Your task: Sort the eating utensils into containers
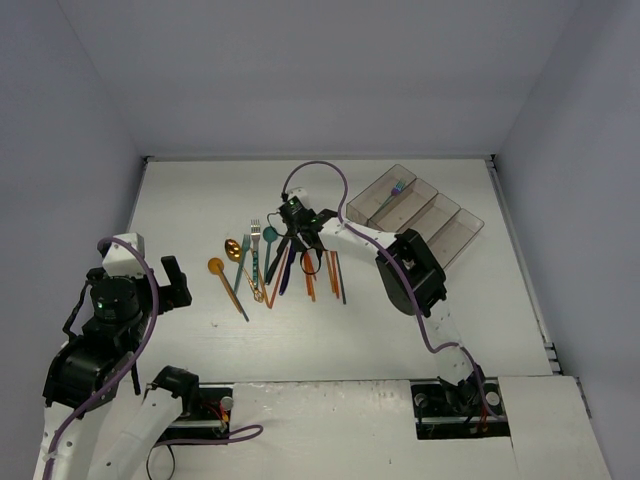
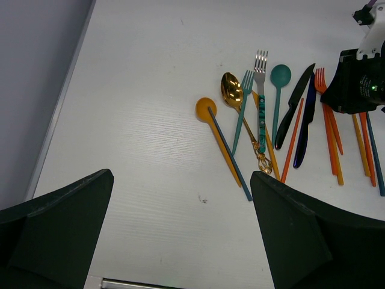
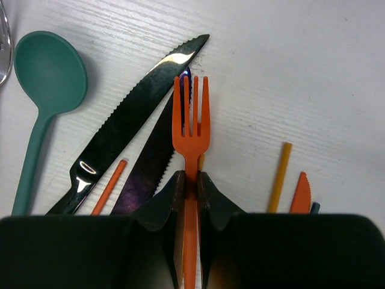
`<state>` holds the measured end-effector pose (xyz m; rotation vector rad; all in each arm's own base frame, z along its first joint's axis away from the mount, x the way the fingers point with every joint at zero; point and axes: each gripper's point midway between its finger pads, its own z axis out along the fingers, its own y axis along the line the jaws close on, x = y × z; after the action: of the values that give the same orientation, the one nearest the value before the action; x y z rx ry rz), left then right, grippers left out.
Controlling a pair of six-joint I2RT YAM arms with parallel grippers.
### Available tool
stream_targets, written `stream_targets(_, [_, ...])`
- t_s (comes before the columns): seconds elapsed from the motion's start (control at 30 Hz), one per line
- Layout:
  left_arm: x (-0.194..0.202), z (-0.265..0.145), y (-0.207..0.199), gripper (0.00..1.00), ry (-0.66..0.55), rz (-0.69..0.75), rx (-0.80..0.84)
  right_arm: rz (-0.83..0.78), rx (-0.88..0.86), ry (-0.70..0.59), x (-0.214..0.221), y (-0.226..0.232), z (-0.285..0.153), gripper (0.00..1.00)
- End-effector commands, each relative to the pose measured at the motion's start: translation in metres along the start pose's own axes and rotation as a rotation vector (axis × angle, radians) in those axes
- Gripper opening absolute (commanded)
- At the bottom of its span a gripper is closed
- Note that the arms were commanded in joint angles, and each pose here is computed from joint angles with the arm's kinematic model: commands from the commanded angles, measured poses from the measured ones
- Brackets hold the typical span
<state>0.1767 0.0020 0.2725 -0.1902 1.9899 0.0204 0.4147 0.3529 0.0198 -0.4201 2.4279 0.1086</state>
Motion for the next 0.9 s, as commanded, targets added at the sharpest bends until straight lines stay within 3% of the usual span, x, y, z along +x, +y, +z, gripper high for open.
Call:
stream_targets(0.0, [-0.017, -0.001, -0.003, 0.97, -0.048, -0.007, 0.009, 0.064, 0.009, -0.182, -0.071, -0.007, -0.055, 0.02])
stream_targets(0.17, [-0.02, -0.003, -0.003, 0.97, -0.057, -0.004, 0.008, 0.16, 0.012, -0.286, -0.114, -0.03, -0.096, 0.01])
stream_targets(0.37, [-0.025, -0.005, -0.001, 0.97, -0.071, 0.0, 0.005, 0.305, 0.034, -0.341, -0.143, -0.081, -0.114, 0.0])
stream_targets(0.57, [-0.029, -0.007, -0.002, 0.97, -0.094, -0.001, 0.018, 0.681, 0.208, -0.38, -0.147, -0.203, -0.106, 0.0])
stream_targets(0.87, [-0.041, -0.005, -0.01, 0.97, -0.189, 0.012, 0.066, 0.938, 0.304, -0.418, -0.155, -0.275, -0.072, 0.0])
